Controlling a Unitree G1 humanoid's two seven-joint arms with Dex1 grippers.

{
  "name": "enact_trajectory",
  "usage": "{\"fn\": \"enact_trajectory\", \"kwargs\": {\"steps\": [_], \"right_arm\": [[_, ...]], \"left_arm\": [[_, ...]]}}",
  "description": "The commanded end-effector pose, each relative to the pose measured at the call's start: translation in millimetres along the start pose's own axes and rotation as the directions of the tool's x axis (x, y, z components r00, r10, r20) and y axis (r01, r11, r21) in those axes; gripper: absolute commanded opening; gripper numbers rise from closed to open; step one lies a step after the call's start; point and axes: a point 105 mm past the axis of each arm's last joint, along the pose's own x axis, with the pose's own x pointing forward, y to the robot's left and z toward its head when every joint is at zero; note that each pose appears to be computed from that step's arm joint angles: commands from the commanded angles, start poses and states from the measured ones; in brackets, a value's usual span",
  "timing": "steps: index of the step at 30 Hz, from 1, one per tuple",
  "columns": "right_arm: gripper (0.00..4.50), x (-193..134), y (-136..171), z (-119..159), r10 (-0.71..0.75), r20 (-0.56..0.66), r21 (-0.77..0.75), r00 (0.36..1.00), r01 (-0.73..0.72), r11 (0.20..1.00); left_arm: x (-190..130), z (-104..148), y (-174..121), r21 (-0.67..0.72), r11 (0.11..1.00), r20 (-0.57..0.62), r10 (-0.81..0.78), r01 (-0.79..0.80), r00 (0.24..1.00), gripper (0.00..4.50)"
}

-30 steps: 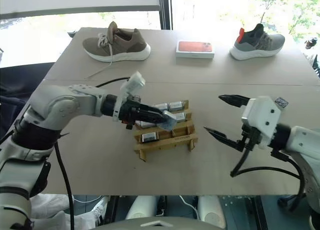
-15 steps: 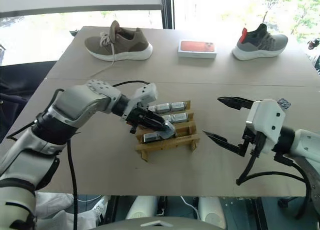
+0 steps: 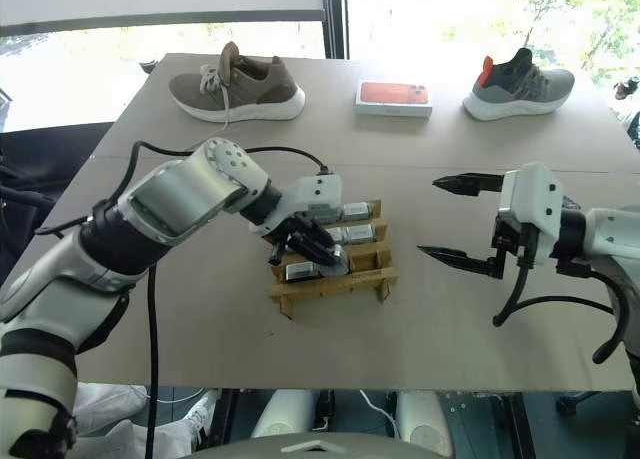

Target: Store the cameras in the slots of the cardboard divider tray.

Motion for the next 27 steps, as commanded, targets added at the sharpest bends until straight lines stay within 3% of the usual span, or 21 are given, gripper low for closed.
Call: {"fn": "enact_trajectory", "kwargs": {"steps": [1,17,18,20,22,27], "right_arm": [[4.50,2,2,7,0.002,0.014,-0.054,1.000,-0.001,0.999],[4.50,11,5,10,-0.019,0.032,-0.072,0.999,0.022,0.997],[4.50,11,5,10,-0.021,0.034,-0.072,0.999,0.023,0.997],[4.50,12,5,10,-0.030,0.037,-0.070,0.999,0.033,0.997],[4.50,12,6,8,-0.053,0.029,-0.060,0.998,0.054,0.997],[4.50,5,7,0,-0.115,-0.018,0.007,0.993,0.115,0.993]], "left_arm": [[-7,0,15,0.008,0.988,-0.043,0.152,-0.151,0.988,0.74],[-7,-2,18,0.090,0.960,-0.053,0.271,-0.266,0.961,0.74],[-4,-2,19,0.107,0.956,-0.053,0.279,-0.272,0.959,1.54],[0,3,17,0.123,0.954,-0.021,0.276,-0.272,0.961,1.93],[-4,15,14,0.075,0.962,0.043,0.260,-0.262,0.965,2.95],[-33,27,3,-0.033,0.981,0.156,0.194,-0.191,0.968,2.95]]}}
